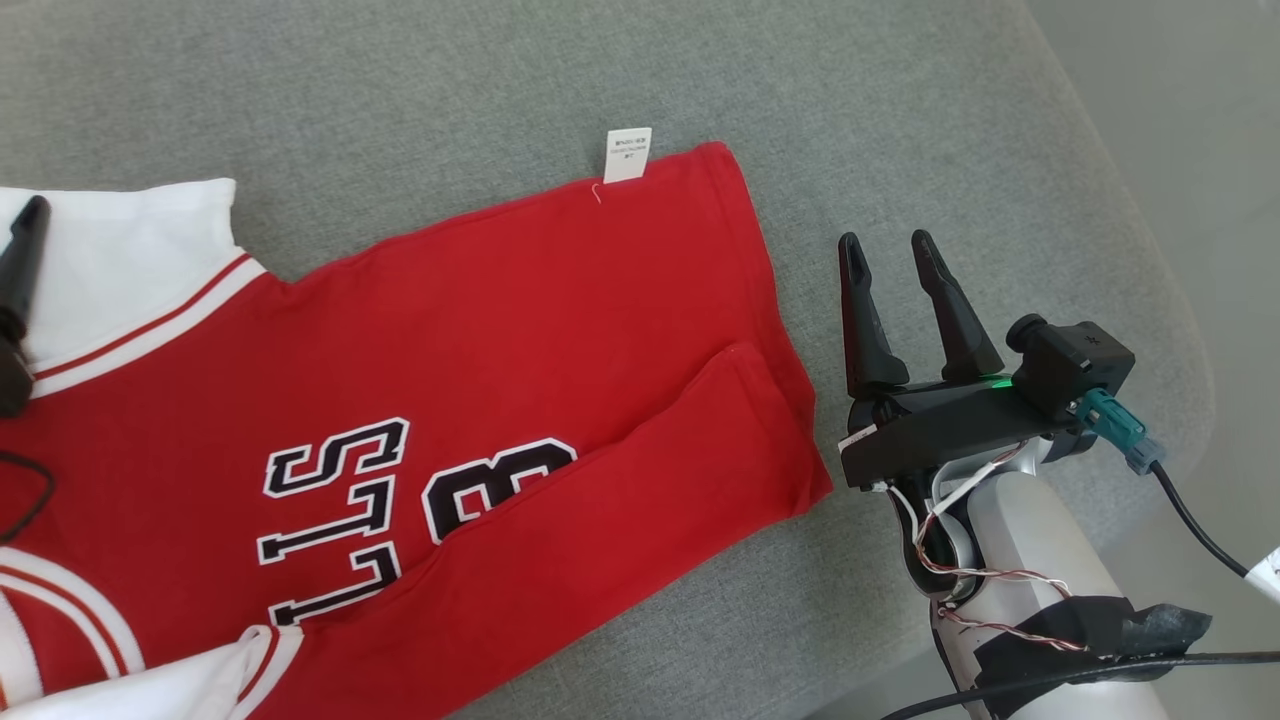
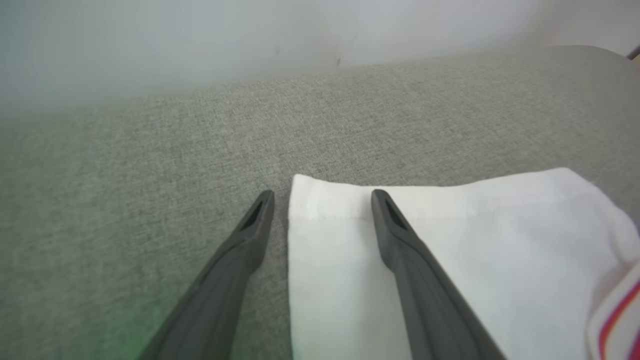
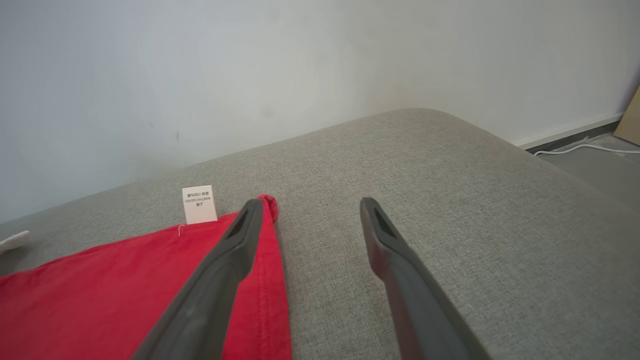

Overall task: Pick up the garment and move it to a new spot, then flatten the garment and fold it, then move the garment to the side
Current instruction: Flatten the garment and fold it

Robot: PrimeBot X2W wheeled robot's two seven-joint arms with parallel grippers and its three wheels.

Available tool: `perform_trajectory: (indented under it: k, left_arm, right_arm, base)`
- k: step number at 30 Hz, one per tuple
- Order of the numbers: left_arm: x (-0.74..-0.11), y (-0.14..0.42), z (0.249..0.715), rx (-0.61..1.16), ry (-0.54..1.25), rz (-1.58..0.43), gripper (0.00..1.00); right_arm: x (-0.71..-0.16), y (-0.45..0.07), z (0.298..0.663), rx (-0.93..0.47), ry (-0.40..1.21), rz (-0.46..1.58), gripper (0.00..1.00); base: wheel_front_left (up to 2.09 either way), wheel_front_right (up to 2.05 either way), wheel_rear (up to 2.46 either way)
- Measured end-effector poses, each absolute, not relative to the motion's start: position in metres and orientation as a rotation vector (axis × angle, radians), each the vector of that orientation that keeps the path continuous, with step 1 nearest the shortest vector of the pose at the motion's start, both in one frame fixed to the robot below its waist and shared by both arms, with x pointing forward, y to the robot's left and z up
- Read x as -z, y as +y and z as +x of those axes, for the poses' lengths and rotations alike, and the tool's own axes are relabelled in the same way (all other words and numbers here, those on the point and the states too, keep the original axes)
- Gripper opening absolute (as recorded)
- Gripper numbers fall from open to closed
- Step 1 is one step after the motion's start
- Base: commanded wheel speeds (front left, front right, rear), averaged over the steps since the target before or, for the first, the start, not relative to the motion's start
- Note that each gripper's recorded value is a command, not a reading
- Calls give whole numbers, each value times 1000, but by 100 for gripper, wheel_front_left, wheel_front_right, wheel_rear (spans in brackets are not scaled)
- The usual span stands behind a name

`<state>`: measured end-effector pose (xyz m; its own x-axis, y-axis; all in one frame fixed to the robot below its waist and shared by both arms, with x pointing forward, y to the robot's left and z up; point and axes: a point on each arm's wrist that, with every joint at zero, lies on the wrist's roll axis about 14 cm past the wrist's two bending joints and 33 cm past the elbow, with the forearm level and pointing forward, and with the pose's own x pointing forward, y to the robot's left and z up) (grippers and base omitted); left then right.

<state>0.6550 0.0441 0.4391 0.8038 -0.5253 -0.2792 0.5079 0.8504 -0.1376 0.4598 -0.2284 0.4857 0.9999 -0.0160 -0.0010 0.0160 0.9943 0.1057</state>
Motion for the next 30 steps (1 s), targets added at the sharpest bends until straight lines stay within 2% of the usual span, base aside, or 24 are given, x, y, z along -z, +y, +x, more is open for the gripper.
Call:
perform_trajectory:
  k: [3,4,5,6,13,18,30]
  left_arm:
    - [-436,45,660,550,316,-47,100]
    - [-435,42,660,553,317,-57,93]
    - [-434,40,660,560,321,-52,51]
    - [-434,38,659,570,322,-43,0]
    - [-445,32,651,605,300,-43,0]
    - [-473,30,646,634,212,-31,0]
    - [-527,40,622,660,48,-33,0]
  right_arm:
    - [-484,-230,460,21,7,103,100]
    - [-484,-231,460,22,7,102,100]
    - [-483,-231,460,22,7,102,100]
    - [-483,-231,460,23,7,102,100]
    - [-477,-229,464,19,22,103,100]
    - [-475,-222,477,-7,35,95,100]
    - [-470,-215,531,-28,157,109,100]
  base:
    - [0,0,0]
    - [0,0,0]
    - [0,0,0]
    - [0,0,0]
    - [0,0,0]
    - [0,0,0]
    - [0,0,0]
